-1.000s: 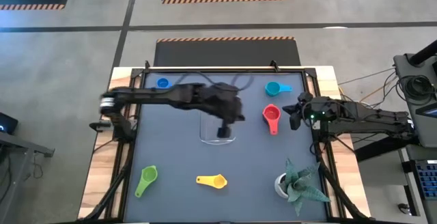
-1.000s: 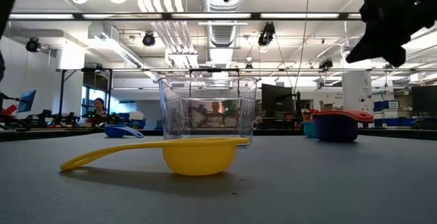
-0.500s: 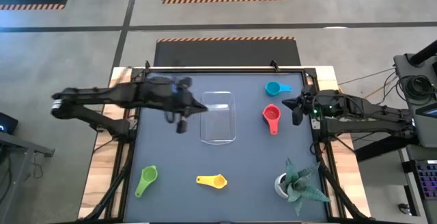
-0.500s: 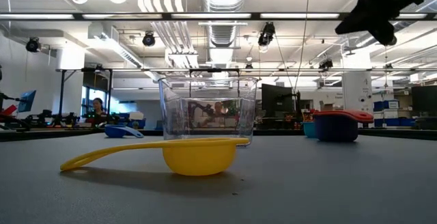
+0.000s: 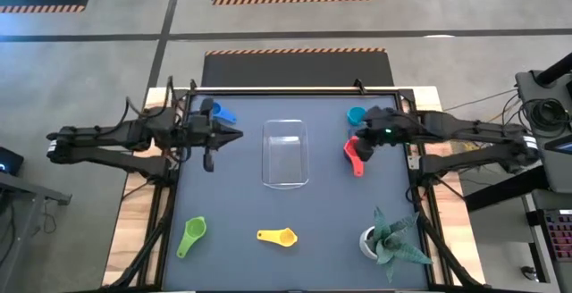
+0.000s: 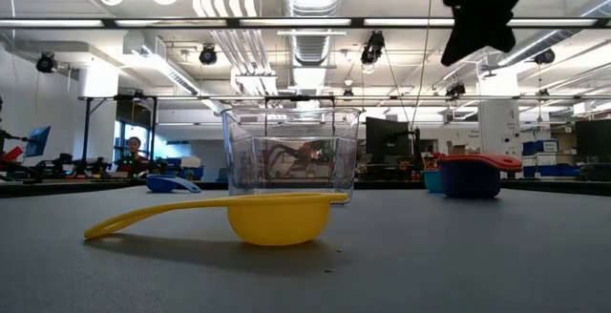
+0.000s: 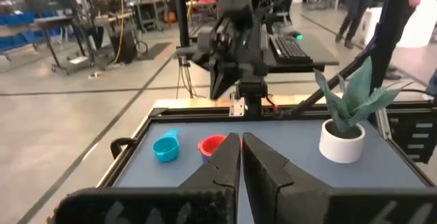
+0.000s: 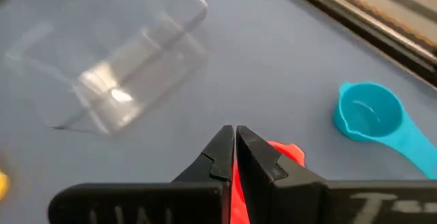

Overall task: Nest measuring cups in basket
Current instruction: Stack the light blue measuring cup on top of the red measuring cup

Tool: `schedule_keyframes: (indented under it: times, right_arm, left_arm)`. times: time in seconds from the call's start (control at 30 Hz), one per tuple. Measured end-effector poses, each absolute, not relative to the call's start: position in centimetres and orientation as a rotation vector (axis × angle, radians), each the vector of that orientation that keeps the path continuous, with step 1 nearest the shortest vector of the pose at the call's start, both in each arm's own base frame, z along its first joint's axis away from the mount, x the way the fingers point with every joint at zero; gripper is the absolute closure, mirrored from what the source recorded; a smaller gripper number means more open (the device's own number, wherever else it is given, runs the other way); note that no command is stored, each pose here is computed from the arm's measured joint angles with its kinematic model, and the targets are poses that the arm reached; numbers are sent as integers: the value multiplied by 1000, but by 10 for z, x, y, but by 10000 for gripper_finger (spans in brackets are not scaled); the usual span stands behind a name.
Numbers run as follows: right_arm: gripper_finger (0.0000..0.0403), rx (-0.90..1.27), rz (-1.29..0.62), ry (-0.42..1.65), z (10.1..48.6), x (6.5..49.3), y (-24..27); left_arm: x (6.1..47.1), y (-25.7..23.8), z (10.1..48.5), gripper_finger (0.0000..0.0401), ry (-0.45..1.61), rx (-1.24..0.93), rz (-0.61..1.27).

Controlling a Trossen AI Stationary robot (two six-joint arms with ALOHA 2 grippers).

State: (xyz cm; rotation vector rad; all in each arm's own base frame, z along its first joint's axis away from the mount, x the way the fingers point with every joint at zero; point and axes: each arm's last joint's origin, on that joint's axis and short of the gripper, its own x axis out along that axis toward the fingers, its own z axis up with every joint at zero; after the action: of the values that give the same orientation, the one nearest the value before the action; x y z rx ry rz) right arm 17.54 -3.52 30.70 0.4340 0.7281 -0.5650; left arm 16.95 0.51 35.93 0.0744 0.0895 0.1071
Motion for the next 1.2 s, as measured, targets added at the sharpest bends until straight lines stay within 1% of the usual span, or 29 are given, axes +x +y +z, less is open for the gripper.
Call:
schedule_keyframes:
  times: [0.17, 0.33, 0.4, 0.5, 0.7, 0.8, 0.9, 0.97, 1.07, 1.2]
  right_arm:
    - [394, 418, -654, 859, 317, 190, -56]
    - [394, 407, -746, 997, 315, 202, -88]
    - [394, 398, -775, 1019, 315, 205, -103]
    - [394, 377, -794, 1102, 307, 205, -125]
    - [394, 374, -637, 1226, 287, 194, -168]
    - [394, 359, -506, 1272, 275, 186, -185]
    - [394, 276, -331, 1294, 266, 181, -196]
    - [394, 218, -245, 1329, 258, 180, -199]
    - [394, 161, -181, 1350, 252, 183, -200]
    - [393, 111, -151, 1366, 245, 184, -202]
  left_arm:
    - [162, 5, 352, 401, 49, 107, 108]
    - [161, 5, 344, 401, 45, 121, 108]
    - [161, 5, 342, 401, 51, 121, 108]
    - [163, 5, 341, 401, 53, 121, 108]
    - [163, 5, 342, 401, 42, 121, 108]
    - [163, 5, 342, 401, 43, 120, 109]
    - [163, 5, 342, 401, 43, 121, 109]
    - [163, 5, 342, 401, 43, 120, 108]
    - [164, 5, 342, 401, 44, 120, 108]
    - [164, 5, 341, 401, 47, 123, 108]
